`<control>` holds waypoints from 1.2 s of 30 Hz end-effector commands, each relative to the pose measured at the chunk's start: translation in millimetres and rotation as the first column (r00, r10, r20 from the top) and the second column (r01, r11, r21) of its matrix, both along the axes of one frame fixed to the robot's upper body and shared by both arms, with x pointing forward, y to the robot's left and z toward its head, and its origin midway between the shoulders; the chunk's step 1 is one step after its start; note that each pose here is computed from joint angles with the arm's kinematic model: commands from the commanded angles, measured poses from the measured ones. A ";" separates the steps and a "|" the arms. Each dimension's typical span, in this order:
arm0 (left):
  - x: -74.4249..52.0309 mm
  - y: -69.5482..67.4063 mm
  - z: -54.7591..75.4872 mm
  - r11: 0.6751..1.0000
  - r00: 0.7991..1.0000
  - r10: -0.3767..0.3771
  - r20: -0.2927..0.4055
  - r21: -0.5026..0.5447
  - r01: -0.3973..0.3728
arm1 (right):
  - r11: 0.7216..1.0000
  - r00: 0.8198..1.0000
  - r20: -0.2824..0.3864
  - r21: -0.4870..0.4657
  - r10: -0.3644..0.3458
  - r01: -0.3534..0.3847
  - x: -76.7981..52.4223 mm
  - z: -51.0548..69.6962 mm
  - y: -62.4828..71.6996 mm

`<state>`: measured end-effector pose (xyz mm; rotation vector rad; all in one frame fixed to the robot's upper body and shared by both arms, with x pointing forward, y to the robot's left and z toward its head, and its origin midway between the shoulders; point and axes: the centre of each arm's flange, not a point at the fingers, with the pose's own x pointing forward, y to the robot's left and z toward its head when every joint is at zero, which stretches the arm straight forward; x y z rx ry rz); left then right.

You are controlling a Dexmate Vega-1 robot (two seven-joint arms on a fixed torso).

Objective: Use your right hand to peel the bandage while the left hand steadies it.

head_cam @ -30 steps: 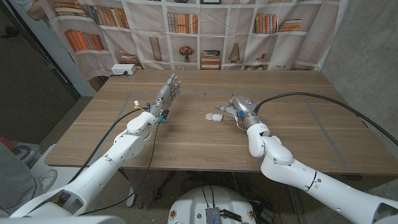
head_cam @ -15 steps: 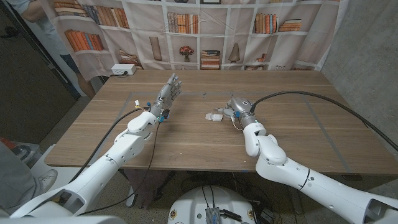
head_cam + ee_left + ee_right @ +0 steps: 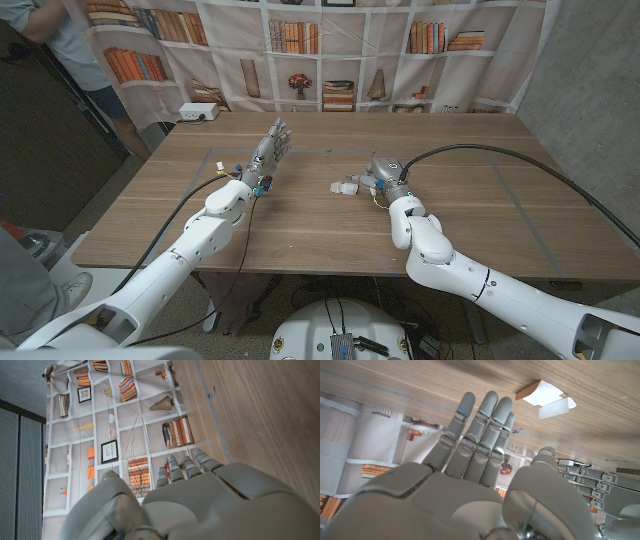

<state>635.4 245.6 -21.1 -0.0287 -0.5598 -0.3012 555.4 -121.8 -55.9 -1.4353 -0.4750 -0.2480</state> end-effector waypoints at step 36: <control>4.9 10.4 -5.5 1.000 1.000 -0.004 -0.006 -0.020 0.003 | 0.991 0.994 -0.077 -0.112 -0.084 0.075 24.9 -10.6 19.4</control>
